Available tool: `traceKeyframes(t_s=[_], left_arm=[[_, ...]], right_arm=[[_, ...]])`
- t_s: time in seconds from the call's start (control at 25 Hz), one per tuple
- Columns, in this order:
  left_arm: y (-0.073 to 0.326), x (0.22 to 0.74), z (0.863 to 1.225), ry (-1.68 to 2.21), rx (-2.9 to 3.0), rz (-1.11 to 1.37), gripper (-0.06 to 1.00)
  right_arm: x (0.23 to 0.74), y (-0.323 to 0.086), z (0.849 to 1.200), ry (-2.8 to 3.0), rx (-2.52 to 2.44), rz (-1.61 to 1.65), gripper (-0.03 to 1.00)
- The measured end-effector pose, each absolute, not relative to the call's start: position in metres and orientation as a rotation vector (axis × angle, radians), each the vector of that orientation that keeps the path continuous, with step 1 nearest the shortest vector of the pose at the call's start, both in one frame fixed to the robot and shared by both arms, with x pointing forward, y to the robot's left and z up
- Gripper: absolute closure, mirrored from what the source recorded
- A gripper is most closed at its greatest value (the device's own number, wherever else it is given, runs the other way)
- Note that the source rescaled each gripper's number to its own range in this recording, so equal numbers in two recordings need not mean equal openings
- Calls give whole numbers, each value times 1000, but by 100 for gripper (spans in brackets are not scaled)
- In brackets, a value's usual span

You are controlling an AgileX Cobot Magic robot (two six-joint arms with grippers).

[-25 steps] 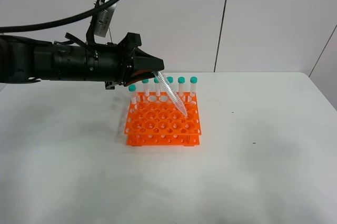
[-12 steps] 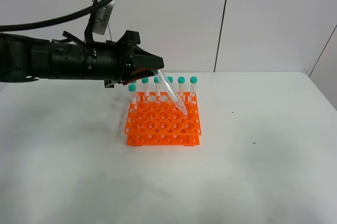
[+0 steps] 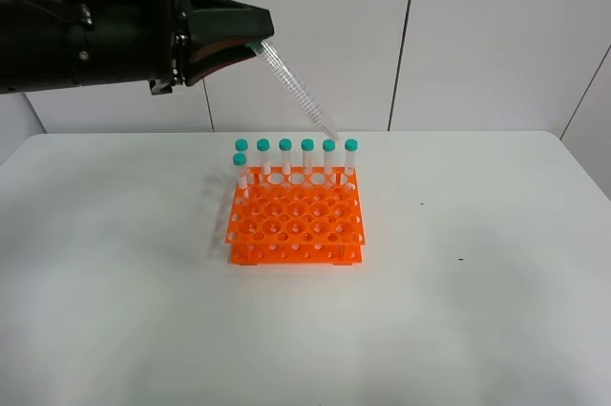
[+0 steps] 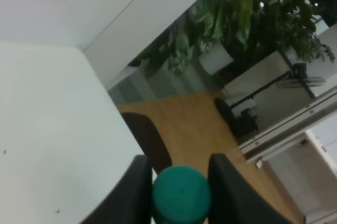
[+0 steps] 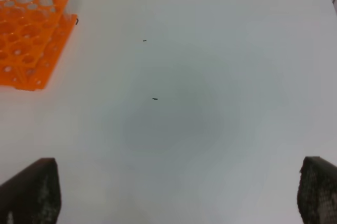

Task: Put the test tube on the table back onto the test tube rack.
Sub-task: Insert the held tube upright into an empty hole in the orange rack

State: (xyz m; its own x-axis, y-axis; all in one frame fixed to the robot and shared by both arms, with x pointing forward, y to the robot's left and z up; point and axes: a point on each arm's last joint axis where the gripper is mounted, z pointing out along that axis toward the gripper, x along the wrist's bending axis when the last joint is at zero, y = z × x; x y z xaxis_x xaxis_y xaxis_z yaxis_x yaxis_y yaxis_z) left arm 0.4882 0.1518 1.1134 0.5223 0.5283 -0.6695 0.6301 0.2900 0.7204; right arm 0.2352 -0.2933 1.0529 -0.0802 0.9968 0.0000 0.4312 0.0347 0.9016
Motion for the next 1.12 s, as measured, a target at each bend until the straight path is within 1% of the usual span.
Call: traceKeyframes(t_s=[0.28,0.44,0.6,0.72,0.88,1.0,1.12], left_arm=[[163,475,1132,1070,1361,46,94],[172,469,1135,1033,1469,243,94],[175,465,1134,983,1605,490,94],[168,463,1135,916,1663,629,94],[149,455,1140,722,1670,782,94],[138,460,1133,681,1631,805,94],[126,478,1114,682,1640,815,94]], right_arm=[[235,-293,1053,1603,1479,1009,-3],[235,-293,1053,1602,1480,1009,-3],[235,-293,1053,1602,1480,1009,-3],[235,-293,1053,1602,1480,1009,-3],[235,-293,1053,1602,1480,1009,-3],[235,-293,1053,1602,1480,1011,-3],[235,-293,1053,1603,1480,1012,-3]])
